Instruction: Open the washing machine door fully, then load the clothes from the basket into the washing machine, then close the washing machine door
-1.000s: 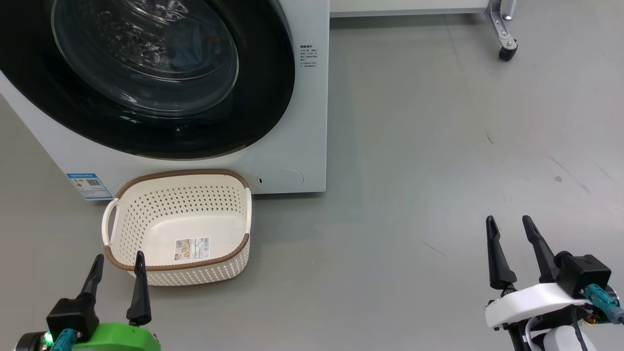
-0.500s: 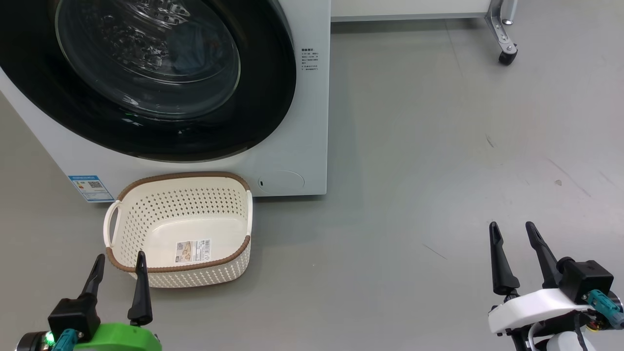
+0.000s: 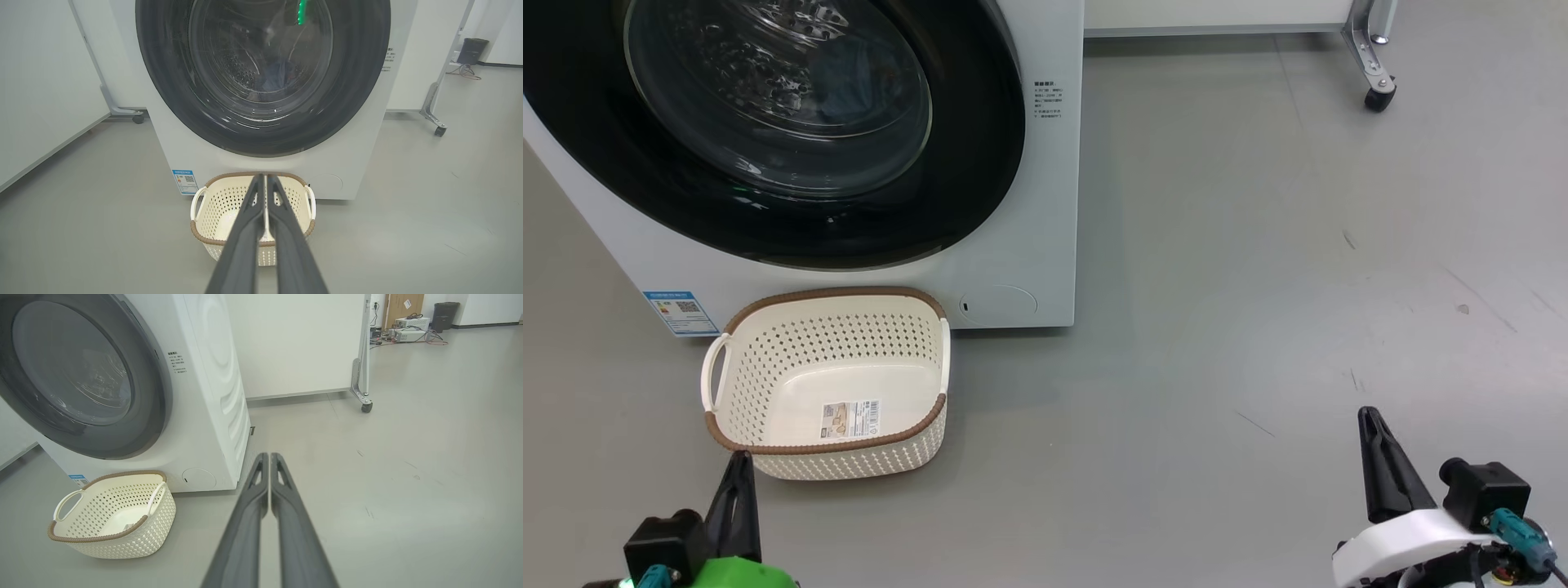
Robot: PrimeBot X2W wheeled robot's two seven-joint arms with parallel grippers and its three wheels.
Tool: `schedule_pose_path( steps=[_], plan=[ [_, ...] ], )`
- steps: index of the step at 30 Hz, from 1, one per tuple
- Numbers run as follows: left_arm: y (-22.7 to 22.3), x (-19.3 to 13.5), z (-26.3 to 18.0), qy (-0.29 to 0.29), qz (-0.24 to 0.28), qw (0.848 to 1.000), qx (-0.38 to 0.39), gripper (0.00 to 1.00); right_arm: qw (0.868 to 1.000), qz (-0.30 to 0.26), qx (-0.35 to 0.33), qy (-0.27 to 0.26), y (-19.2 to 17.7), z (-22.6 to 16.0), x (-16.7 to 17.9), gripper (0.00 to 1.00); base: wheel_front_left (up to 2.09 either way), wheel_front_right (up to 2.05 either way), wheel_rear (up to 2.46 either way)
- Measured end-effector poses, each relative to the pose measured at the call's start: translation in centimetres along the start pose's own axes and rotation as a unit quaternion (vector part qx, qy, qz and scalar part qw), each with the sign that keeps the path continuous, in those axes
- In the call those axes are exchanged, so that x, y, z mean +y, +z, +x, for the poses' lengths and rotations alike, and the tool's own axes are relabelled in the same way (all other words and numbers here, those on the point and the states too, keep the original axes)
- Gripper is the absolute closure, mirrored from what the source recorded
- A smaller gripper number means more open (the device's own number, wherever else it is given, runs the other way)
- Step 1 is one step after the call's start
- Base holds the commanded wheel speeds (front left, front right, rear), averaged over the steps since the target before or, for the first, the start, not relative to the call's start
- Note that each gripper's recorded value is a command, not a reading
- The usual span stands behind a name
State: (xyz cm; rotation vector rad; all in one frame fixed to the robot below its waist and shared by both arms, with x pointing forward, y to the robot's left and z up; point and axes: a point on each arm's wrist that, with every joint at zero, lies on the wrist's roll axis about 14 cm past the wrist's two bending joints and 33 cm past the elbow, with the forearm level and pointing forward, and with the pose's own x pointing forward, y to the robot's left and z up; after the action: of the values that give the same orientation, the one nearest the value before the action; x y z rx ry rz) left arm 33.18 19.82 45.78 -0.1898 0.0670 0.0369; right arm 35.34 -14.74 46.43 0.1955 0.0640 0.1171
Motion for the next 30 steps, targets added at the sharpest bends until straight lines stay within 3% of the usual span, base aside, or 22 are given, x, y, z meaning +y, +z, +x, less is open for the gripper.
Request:
schedule_pose_path(
  steps=[13,30],
  plan=[
    [-1.3,1.5,0.4,0.035,-0.07,0.996,0.033,1.0,0.997,0.07,0.022,-0.039,-0.9,-0.3,-1.7,1.0,0.0,0.0,0.0],
    [-1.3,1.5,1.2,0.049,-0.188,0.98,0.046,1.0,0.979,0.191,0.027,-0.07,-0.9,-0.1,-3.0,1.0,0.0,0.0,0.0]
  ],
)
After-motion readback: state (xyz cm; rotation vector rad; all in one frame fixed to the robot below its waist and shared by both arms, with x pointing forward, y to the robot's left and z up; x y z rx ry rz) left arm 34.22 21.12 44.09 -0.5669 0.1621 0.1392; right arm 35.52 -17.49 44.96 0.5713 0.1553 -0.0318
